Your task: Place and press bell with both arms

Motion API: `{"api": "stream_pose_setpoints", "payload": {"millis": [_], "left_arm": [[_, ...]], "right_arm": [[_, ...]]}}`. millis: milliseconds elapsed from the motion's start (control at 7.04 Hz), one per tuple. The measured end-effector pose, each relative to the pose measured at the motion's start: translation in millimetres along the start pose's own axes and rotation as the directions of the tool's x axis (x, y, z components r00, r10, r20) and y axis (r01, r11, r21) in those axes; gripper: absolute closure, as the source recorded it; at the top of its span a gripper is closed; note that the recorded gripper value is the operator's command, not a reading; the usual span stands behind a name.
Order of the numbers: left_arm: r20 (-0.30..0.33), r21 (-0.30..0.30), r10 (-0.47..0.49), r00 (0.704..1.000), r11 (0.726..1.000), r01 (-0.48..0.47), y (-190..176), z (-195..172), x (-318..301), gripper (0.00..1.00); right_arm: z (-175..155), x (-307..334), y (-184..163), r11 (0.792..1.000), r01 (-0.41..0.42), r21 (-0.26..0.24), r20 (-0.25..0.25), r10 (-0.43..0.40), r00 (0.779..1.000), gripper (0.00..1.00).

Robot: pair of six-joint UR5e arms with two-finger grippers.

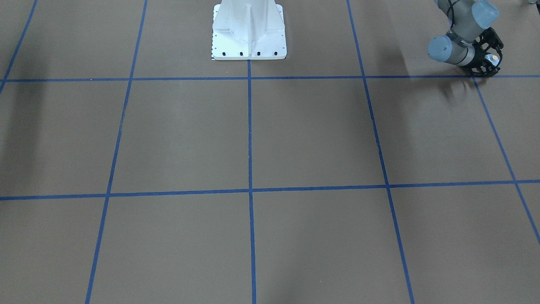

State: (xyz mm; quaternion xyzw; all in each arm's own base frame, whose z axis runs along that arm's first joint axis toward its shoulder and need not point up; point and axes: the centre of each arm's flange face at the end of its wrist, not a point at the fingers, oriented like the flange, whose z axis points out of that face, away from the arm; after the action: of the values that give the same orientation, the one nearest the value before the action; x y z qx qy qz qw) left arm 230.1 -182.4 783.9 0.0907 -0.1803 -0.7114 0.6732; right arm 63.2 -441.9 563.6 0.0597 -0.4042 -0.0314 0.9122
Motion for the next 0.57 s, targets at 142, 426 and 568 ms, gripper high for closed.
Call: {"api": "stream_pose_setpoints", "payload": {"millis": [142, 426, 568], "left_arm": [[0.001, -0.003, 0.028, 1.0, 1.0, -0.028, -15, -1, -2, 1.0], [-0.002, -0.026, 0.111, 0.994, 0.994, -0.111, -48, -17, -6, 1.0], [-0.001, -0.037, 0.153, 0.988, 0.988, -0.153, -59, -27, -3, 1.0]], "right_arm": [[-1, -1, 1, 1.0, -0.001, 0.001, 0.0, 0.001, 1.0, 0.0], [-1, 0, 3, 1.0, -0.004, -0.001, 0.001, 0.004, 1.0, 0.0], [-1, 0, 3, 1.0, -0.005, -0.001, 0.001, 0.005, 1.0, 0.0]]}}
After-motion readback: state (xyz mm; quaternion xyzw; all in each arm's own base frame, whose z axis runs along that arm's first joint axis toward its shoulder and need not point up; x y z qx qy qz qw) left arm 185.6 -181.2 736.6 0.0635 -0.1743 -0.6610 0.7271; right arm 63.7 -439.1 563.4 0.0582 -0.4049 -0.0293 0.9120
